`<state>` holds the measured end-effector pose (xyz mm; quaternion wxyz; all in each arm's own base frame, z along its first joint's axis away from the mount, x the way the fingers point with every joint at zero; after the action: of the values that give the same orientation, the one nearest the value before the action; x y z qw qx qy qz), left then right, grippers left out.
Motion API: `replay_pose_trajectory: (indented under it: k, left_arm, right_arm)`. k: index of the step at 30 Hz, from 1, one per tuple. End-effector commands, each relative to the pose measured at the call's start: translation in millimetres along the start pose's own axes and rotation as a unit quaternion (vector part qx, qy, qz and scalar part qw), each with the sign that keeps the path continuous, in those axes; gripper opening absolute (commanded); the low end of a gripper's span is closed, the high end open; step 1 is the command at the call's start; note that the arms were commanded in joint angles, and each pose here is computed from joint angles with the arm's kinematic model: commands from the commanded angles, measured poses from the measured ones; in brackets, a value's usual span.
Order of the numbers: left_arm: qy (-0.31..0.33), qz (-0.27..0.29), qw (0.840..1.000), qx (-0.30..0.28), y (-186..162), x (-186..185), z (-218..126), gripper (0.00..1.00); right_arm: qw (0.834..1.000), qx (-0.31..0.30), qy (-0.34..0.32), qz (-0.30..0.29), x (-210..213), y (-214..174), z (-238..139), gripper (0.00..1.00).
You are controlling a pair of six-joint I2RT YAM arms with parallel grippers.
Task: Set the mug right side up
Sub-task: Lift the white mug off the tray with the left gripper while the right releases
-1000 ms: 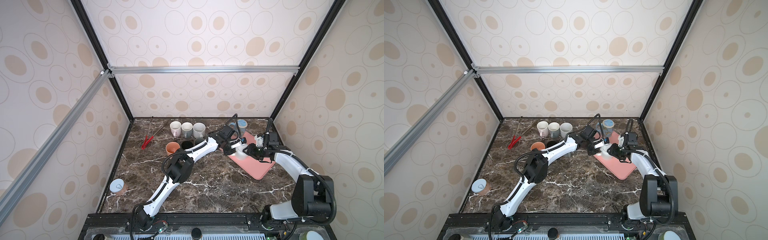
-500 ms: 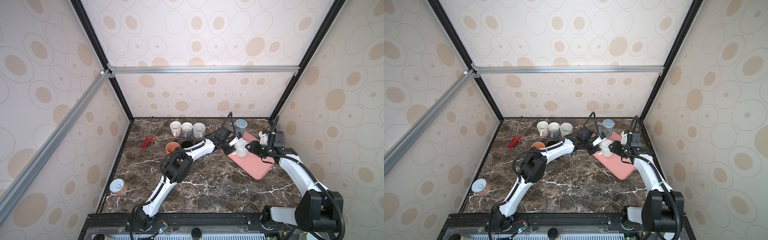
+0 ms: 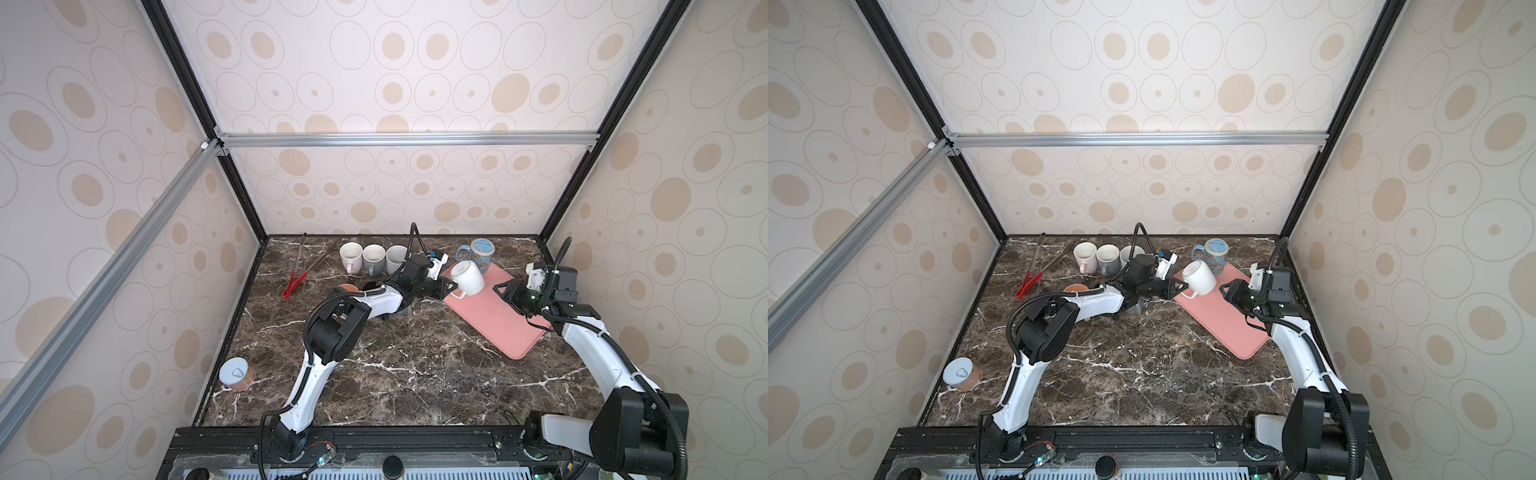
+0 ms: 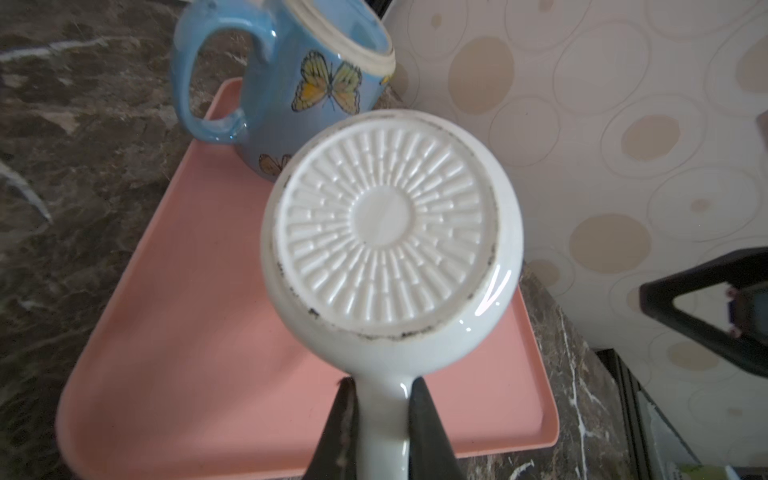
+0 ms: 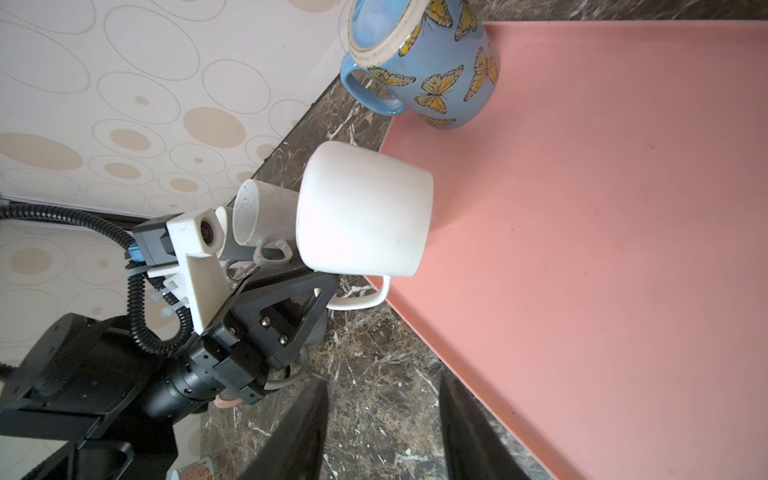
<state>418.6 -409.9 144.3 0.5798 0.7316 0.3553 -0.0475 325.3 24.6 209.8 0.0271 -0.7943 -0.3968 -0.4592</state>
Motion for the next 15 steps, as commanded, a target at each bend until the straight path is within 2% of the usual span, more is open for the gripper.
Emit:
replay_pose_trajectory:
  k: [1, 4, 9, 12, 15]
  left_arm:
    - [-0.096, 0.04, 0.983, -0.151, 96, -64, -40, 0.0]
    - [-0.111, 0.035, 0.977, -0.176, 107, -75, -51, 0.0]
    - [-0.129, 0.027, 0.964, -0.23, 125, -92, -78, 0.0]
    - [-0.146, 0.034, 0.954, -0.26, 139, -107, -96, 0.0]
    - [-0.157, 0.052, 0.944, -0.287, 154, -124, -117, 0.0]
  right_arm:
    - [0.999, -0.005, 0.036, 0.014, 10, 0, -5, 0.47]
    - [0.998, -0.01, 0.062, 0.009, 20, 1, -11, 0.46]
    - [0.989, -0.055, 0.134, -0.025, 50, 8, -35, 0.47]
    - [0.976, -0.076, 0.195, -0.058, 72, 9, -51, 0.46]
    - [0.958, -0.089, 0.254, -0.096, 91, 6, -66, 0.4]
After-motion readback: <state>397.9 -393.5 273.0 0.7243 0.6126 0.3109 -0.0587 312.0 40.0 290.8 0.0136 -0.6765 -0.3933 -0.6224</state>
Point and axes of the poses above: each gripper's point midway between its finger pads, its own z axis out along the fingers, its own x axis along the line the jaws close on, y = z × x, the point moved 5 cm from there along -z, back along the fingers, and after that the axes turned 9 degrees about z, right-handed, at the moved point
